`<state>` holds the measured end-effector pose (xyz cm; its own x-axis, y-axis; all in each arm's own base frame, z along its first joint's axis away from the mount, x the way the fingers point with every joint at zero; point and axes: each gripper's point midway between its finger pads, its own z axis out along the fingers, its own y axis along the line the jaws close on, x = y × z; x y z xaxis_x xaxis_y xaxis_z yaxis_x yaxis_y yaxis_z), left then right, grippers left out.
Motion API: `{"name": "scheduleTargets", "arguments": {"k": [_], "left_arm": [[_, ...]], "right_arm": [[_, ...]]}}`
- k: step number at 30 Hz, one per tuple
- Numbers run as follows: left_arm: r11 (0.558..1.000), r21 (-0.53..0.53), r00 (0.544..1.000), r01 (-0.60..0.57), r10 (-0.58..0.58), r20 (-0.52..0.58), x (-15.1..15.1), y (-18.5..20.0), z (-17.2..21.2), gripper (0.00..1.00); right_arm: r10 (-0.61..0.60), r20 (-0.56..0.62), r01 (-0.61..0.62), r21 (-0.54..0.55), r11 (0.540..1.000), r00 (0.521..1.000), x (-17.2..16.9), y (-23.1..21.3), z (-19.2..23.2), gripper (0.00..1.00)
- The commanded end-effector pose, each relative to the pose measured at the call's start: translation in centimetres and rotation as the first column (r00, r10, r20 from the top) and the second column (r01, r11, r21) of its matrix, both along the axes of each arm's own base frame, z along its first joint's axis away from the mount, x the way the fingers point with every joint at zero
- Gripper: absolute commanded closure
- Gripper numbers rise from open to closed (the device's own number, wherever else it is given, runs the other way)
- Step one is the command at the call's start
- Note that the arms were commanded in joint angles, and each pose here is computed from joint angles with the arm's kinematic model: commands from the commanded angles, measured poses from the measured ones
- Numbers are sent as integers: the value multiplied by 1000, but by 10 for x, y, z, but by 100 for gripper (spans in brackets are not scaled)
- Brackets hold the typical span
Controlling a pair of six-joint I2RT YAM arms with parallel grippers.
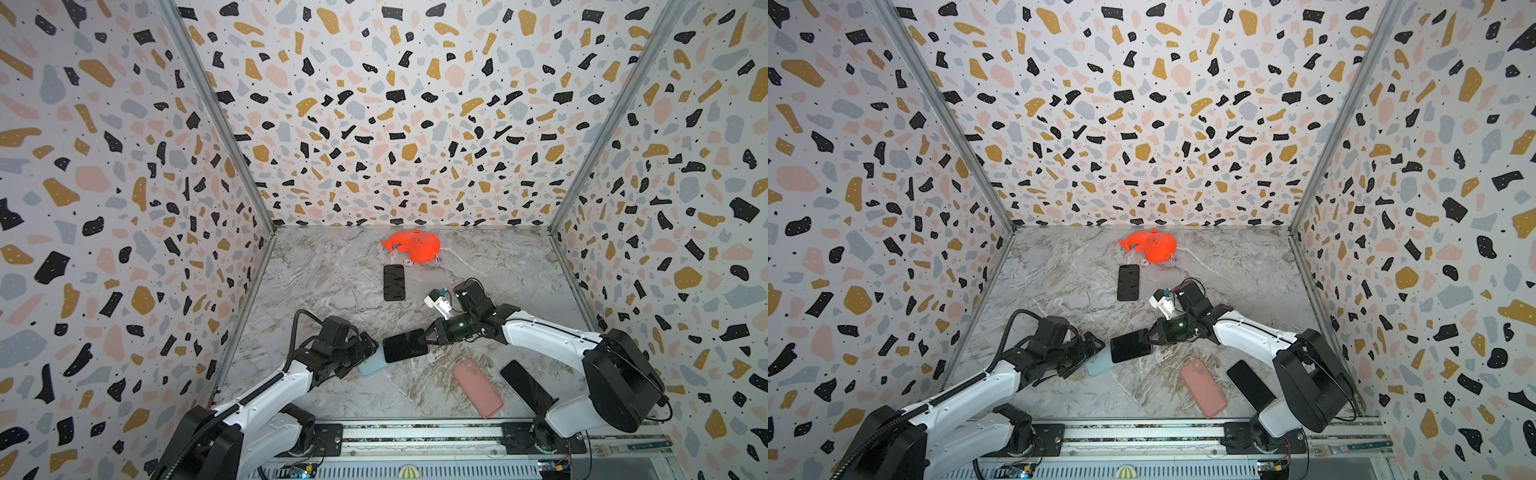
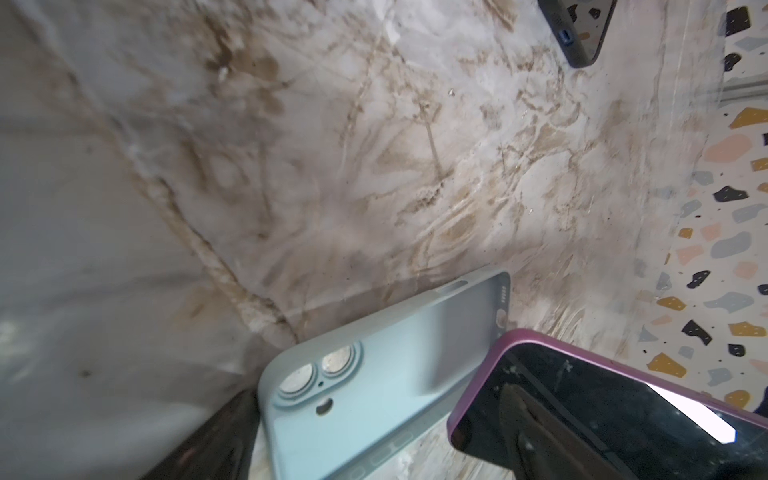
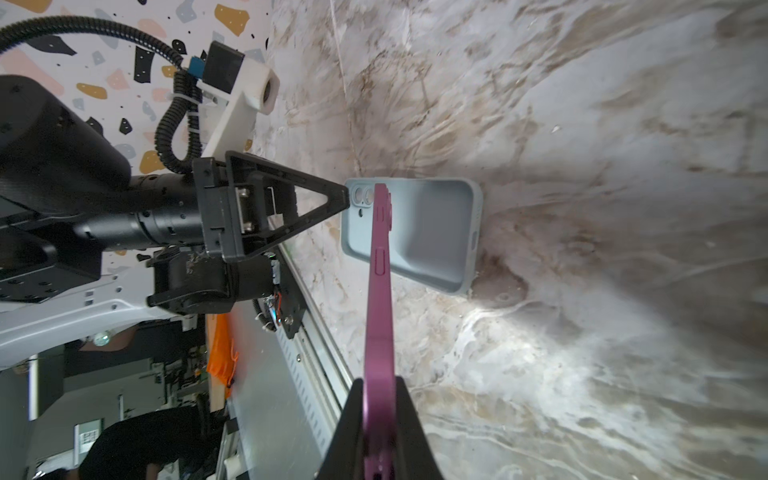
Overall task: Put the phone into the phone case
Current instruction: 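Insert the phone's edge into the light blue case with the right gripper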
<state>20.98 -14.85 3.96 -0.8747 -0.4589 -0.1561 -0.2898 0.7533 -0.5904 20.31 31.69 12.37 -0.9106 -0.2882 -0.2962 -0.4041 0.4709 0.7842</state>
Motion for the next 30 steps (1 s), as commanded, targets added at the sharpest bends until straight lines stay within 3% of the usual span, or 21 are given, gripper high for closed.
{"name": "scheduleTargets", "arguments": {"k": [1,30], "left_arm": [[998,19,998,58,-58,-30,-11,0,-5,9],[991,-21,991,131,-132,-19,-8,-15,-4,10]], "right_arm": [[76,-39,-73,73,995,996,-9,16,12,100],[121,-127,-114,59,992,985,7,39,-12,100]]}}
